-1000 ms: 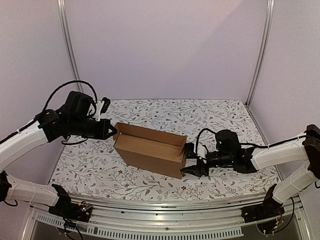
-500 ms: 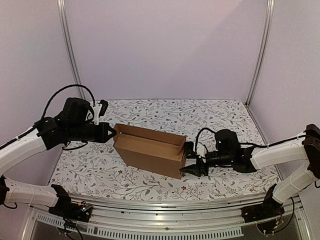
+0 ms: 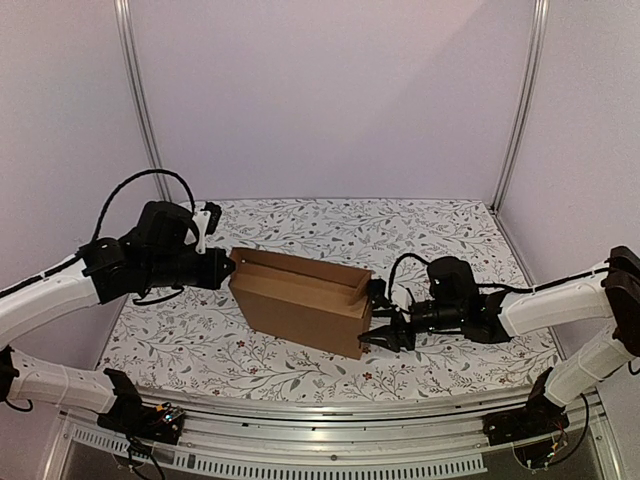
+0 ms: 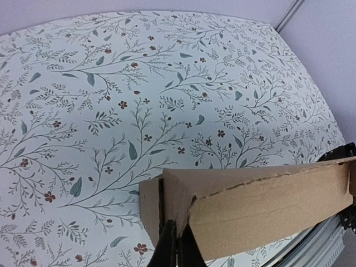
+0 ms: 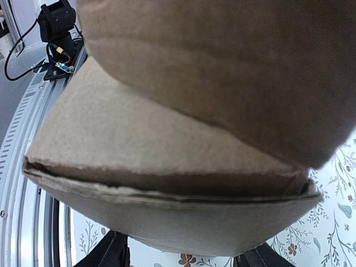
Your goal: Fold the paper box
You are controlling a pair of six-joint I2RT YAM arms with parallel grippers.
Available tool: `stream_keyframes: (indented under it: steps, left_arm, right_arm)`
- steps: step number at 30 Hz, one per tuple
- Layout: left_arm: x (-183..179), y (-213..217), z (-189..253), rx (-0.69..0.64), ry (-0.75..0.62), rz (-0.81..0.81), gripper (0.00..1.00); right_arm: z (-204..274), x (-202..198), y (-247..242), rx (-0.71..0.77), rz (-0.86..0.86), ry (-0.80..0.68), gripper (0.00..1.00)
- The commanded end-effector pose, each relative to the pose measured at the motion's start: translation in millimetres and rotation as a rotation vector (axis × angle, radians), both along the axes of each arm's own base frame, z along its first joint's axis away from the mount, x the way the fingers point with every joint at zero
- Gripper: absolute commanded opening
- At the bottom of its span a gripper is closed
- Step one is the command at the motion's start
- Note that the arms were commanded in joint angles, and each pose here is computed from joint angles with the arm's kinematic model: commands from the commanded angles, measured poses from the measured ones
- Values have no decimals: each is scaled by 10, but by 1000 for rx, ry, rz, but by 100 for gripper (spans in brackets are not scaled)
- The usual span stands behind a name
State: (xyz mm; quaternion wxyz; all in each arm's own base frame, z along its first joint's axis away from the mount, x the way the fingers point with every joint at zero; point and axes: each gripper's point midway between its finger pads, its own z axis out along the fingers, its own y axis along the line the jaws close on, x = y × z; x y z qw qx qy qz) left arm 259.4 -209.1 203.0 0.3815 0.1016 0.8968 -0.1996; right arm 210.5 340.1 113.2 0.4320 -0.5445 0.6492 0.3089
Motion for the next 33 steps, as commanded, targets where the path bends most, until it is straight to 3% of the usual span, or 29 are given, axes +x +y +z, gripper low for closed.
stream_keyframes:
  steps: [1,10,14,22,26,27,28,33]
  left_arm:
    - [-375,150,-640,186,217,-38,0]
    - [-336,106,-566,189,193,-36,5]
    - [-301,102,-518,192,176,-29,4]
    - [-249,95,-512,200,177,-5,1]
    - [-217,92,-498,203,176,10,0]
    - [-211,91,-491,202,177,14,0]
    - [-202,89,-482,201,176,18,0]
    - [-169,60,-453,185,184,38,0]
  right_arm:
    - [-49,169,-39,-17,-85,36,33]
    - [13,178,-42,-2,-95,34,38]
    - [59,177,-54,10,-103,33,47]
    - [159,197,-148,31,-147,18,76]
    - [199,193,-205,43,-165,16,84]
    - [207,195,-216,46,-170,17,95]
    - [220,188,-228,50,-175,21,98]
    - [358,152,-295,74,-203,44,99]
